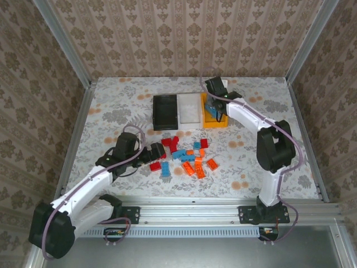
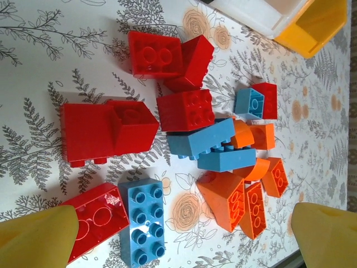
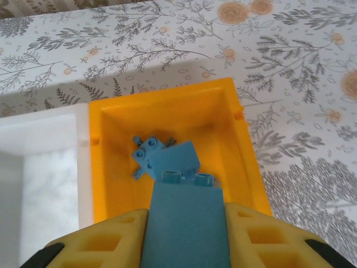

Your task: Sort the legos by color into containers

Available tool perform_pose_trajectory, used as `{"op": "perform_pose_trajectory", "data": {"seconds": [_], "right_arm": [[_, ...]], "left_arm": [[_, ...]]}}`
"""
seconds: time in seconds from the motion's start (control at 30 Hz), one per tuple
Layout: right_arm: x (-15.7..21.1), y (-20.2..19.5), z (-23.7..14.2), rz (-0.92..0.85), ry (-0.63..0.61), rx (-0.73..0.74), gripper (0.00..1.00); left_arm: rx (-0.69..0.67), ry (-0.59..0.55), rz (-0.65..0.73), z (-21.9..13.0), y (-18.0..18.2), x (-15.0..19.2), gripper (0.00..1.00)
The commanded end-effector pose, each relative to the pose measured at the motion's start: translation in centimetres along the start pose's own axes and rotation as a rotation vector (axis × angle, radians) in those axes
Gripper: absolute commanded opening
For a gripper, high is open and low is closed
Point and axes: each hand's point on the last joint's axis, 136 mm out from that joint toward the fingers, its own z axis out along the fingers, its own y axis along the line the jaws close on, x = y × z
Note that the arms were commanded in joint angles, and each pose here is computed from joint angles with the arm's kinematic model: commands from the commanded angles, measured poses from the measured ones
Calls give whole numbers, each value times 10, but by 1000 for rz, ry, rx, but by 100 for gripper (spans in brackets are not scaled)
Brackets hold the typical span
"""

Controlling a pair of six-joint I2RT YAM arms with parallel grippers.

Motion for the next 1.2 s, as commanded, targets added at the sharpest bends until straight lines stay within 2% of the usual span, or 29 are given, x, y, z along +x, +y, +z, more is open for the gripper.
{"op": "perform_pose_trajectory", "data": {"seconds": [0.0,0.17,0.43,0.73,1.03,1.1,1.17], "right_arm": [[6,3,12,-41,60,-16,33],[-1,1,28,-45,66,2,33],[0,-6,33,-56,49,13,33],[50,-23,22,-48,101,6,32],[61,-8,17,-64,108,-36,33],[59,-5,20,-70,109,-41,38],[55,-3,18,-75,107,-43,51]], "left_arm": [[6,-24,44,-2,-10,-11,100],[-13,-12,41,4,-5,-11,100],[-25,3,37,11,-2,-12,100],[-6,15,19,14,-3,-8,100],[3,0,10,7,-2,-4,100],[2,-7,9,4,-2,-4,100],[1,-8,10,2,-2,-3,100]]}}
